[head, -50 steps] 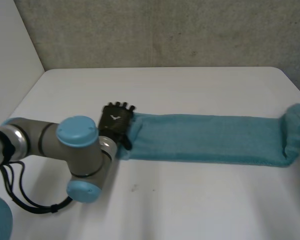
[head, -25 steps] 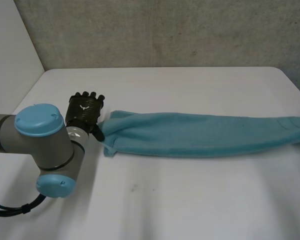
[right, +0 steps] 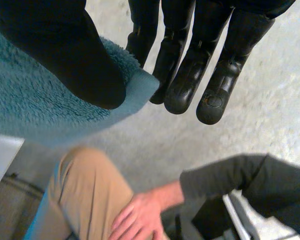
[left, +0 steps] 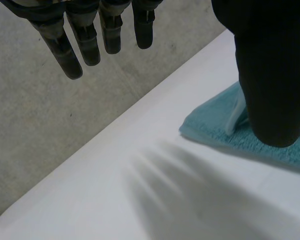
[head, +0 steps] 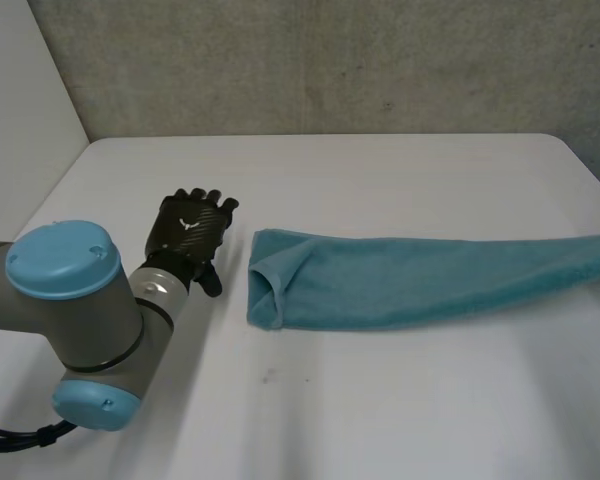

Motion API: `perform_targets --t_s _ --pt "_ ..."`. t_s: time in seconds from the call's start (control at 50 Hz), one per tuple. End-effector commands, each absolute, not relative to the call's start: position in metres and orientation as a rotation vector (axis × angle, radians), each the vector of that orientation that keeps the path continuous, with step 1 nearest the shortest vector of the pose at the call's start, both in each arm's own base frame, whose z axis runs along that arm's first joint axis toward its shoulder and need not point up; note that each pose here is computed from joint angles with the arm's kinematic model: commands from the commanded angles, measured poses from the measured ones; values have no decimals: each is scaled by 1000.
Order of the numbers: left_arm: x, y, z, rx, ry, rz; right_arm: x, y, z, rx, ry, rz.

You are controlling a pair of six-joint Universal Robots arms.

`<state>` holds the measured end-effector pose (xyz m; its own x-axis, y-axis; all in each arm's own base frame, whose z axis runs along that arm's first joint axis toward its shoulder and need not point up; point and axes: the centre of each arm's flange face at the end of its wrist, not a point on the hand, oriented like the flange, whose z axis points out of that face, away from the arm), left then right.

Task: Fold the laundry

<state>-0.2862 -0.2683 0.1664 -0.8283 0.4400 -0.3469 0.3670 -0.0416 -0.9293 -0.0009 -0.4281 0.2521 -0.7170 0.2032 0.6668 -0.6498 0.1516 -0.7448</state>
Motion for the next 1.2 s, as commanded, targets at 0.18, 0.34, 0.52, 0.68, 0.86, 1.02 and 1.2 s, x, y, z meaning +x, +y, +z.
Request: perform_targets --t_s 0.18,0.34,0.52,0.68,0.86,1.02,1.2 --pt "-263 -269 186 -833 -2150 2103 283 -341 282 1111 -1615 2196" --pt "-257 -264 186 -804 -2164 2092 396 -247 224 1640 -1533 2366" --pt "-254 -268 186 -770 -2174 2087 432 -194 129 1961 -1612 2115" --pt "-263 -273 201 -762 -2090 2139 414 -216 181 1645 -1614 2123" --pt "-298 -273 240 -679 -1874 2167 325 -261 249 1091 -2027 2267" --pt "-350 -251 203 -813 -1843 1918 255 -277 208 903 -2454 1977" --pt "-364 -256 155 -886 -1949 1792 203 -283 155 830 -2663 1817"
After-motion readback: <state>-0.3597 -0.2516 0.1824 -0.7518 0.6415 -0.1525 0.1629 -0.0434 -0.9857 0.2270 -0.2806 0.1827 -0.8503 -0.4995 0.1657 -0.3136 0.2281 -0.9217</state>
